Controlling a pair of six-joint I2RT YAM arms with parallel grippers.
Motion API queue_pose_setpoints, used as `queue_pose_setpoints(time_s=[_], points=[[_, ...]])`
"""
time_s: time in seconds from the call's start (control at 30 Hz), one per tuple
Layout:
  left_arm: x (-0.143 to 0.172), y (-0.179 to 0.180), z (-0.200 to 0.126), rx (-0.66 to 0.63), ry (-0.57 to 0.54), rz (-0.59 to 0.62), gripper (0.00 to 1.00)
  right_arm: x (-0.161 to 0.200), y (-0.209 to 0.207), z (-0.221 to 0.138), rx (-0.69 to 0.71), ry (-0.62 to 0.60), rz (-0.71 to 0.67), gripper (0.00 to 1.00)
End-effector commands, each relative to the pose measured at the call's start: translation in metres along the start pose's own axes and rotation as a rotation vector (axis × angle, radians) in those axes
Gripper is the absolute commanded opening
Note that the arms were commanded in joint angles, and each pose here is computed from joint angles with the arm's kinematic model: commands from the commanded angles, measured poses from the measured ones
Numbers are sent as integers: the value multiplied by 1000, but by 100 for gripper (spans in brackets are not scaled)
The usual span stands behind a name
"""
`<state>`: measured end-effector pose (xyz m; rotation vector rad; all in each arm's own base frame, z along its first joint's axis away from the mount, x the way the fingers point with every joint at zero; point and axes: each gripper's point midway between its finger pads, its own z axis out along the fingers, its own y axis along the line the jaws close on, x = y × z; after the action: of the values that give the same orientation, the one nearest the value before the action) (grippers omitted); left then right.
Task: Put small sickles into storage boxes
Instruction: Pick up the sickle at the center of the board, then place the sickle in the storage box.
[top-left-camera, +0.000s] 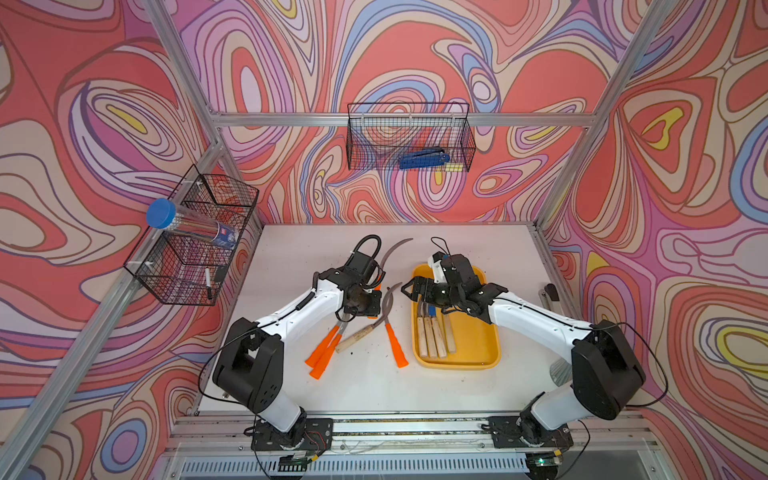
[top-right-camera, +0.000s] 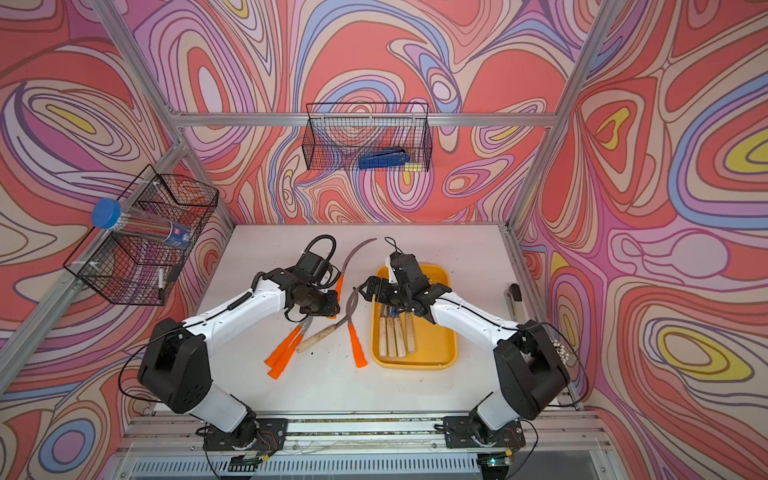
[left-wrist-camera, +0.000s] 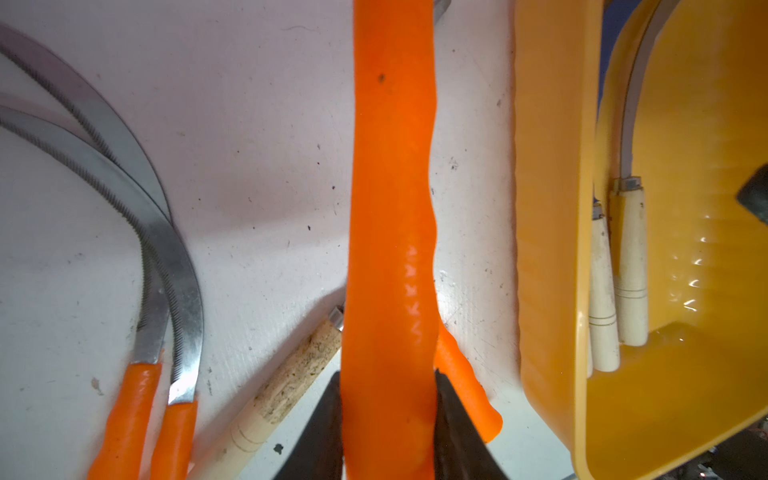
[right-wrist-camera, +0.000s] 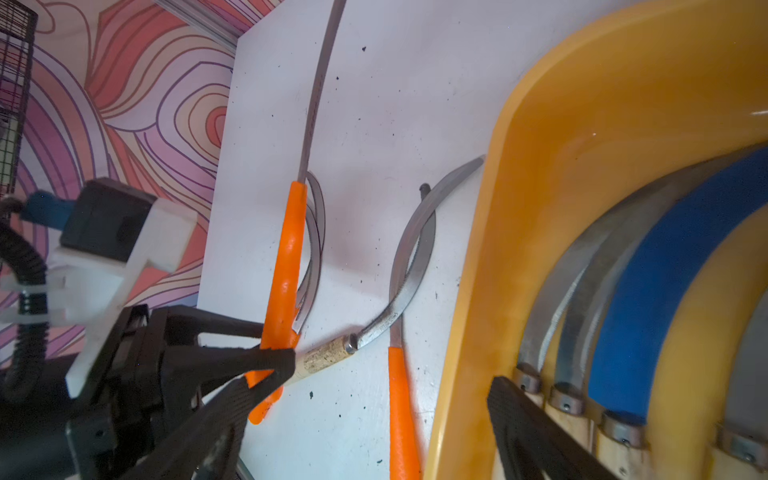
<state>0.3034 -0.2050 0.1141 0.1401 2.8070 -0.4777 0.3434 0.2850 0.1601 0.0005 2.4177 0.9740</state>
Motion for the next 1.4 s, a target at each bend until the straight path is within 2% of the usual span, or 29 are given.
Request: queue_pose_setpoints(time_s=[0.0,0.57,0.73,0.9,0.97,1.03,1.17,1.37], points=[[-2,-14,-13,74,-56,-20,6,-15,17,6,-54,-42,15,91],[24,-44,-36,209,-135,-16,7,-12,61,47,-131,-25,9,83],[33,-50,-36,225,-136,-7,7,-13,61,55,-130,-27,10,68],[37,-53,-36,239,-144,-3,8,-9,55,66,-123,-17,20,43],[38,-53,-37,239,-148,-1,8,-8,56,68,-127,-16,20,29],[38,-52,-37,239,-154,0,15,-7,55,70,-129,-11,22,18],[38,-52,-38,237,-161,8,51,-6,54,72,-128,-7,26,2],[43,-44,-42,179,-130,51,85,-11,54,66,-96,-7,-12,0]])
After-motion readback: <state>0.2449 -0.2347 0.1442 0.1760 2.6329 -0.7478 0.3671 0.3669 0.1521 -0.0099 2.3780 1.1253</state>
